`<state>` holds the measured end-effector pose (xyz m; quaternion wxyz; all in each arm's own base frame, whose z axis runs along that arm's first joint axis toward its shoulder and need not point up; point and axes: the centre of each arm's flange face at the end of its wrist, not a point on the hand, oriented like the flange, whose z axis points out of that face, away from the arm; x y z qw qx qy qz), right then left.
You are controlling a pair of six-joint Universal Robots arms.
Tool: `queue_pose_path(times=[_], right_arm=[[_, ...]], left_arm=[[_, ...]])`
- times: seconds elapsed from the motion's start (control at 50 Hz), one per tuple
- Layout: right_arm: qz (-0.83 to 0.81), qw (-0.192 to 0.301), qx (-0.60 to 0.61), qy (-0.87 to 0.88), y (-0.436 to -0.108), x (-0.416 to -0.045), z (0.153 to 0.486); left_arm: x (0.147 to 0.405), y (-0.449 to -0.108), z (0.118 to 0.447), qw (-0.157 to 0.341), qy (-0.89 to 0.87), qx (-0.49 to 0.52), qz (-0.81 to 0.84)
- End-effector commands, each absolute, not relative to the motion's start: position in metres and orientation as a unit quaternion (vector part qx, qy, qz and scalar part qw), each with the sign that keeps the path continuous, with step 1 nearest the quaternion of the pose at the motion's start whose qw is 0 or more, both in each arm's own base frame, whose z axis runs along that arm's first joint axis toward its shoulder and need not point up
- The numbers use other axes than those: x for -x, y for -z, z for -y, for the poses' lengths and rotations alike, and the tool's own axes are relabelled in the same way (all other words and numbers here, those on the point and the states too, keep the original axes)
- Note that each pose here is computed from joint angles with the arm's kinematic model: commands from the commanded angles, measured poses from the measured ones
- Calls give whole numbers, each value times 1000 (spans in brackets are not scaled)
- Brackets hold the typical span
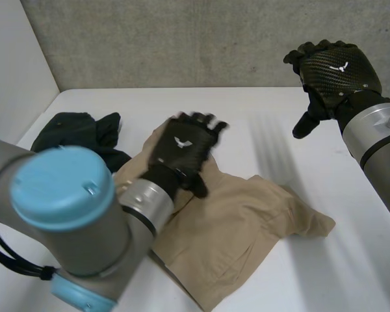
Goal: Fold the laundry.
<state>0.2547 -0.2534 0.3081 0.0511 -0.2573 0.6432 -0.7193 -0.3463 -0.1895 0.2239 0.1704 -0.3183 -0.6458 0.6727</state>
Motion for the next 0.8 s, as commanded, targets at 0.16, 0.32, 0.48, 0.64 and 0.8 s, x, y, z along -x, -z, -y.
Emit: queue_pose_path(times=[0.16,0.32,0.48,0.64,0.8], right_arm=[[-669,30,487,560,-256,-266,217],[-611,38,591,525,-221,-282,179],[-599,112,620,494,-195,-287,144],[-612,171,618,463,-172,-292,110],[-607,190,617,464,-148,-301,101]], left_arm=[[276,-230,207,92,-636,255,722],[274,-214,162,128,-604,267,740],[279,-203,141,130,-591,287,742],[262,-207,178,86,-634,221,736],[247,-209,202,66,-651,183,734]])
